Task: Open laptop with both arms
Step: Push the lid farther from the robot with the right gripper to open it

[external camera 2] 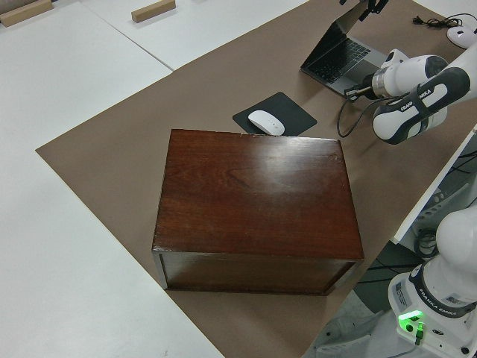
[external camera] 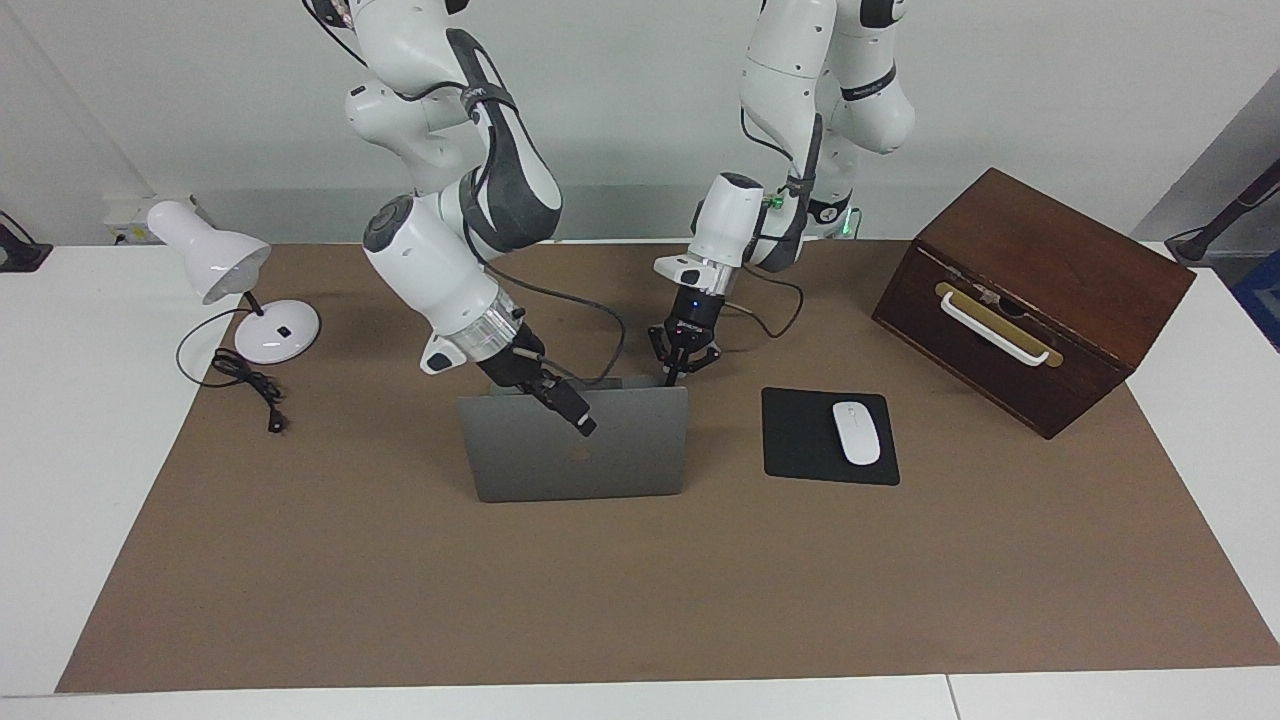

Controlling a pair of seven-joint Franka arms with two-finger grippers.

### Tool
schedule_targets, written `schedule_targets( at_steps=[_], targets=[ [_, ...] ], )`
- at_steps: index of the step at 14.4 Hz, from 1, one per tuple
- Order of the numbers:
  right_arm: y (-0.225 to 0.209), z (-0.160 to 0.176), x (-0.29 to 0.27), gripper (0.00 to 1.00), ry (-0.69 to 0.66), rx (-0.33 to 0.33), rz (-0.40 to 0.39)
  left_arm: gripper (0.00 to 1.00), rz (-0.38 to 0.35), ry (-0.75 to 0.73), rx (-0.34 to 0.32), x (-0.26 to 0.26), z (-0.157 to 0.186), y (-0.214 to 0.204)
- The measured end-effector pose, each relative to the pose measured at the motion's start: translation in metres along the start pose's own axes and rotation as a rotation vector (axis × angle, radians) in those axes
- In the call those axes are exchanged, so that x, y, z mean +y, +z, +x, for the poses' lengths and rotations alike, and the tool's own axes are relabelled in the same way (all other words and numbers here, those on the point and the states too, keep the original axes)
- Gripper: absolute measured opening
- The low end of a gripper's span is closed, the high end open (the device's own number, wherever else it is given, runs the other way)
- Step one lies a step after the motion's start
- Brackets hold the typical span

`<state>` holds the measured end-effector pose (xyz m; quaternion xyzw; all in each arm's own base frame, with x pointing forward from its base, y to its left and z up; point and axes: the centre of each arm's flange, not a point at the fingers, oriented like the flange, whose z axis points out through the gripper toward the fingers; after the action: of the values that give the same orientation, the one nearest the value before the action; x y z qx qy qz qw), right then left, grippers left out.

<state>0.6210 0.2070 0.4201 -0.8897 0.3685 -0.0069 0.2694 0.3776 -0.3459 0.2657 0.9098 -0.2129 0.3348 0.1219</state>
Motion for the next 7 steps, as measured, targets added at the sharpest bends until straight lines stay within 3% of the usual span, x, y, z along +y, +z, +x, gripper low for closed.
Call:
schedule_targets(
  at_steps=[3, 4, 7],
  targets=[
    [-0.003, 0.009, -0.006, 1.0, -0.016, 0.006, -0.014, 0.01, 0.0, 0.0, 0.0, 0.0, 0.0, 0.0],
    [-0.004, 0.012, -0.007, 0.91, -0.024, 0.012, -0.021, 0.01, 0.0, 0.0, 0.0, 0.0, 0.0, 0.0],
    [-0.007, 0.021, -0.01, 0.9, -0.039, 0.022, -0.038, 0.01, 0.0, 0.0, 0.0, 0.0, 0.0, 0.0]
  ],
)
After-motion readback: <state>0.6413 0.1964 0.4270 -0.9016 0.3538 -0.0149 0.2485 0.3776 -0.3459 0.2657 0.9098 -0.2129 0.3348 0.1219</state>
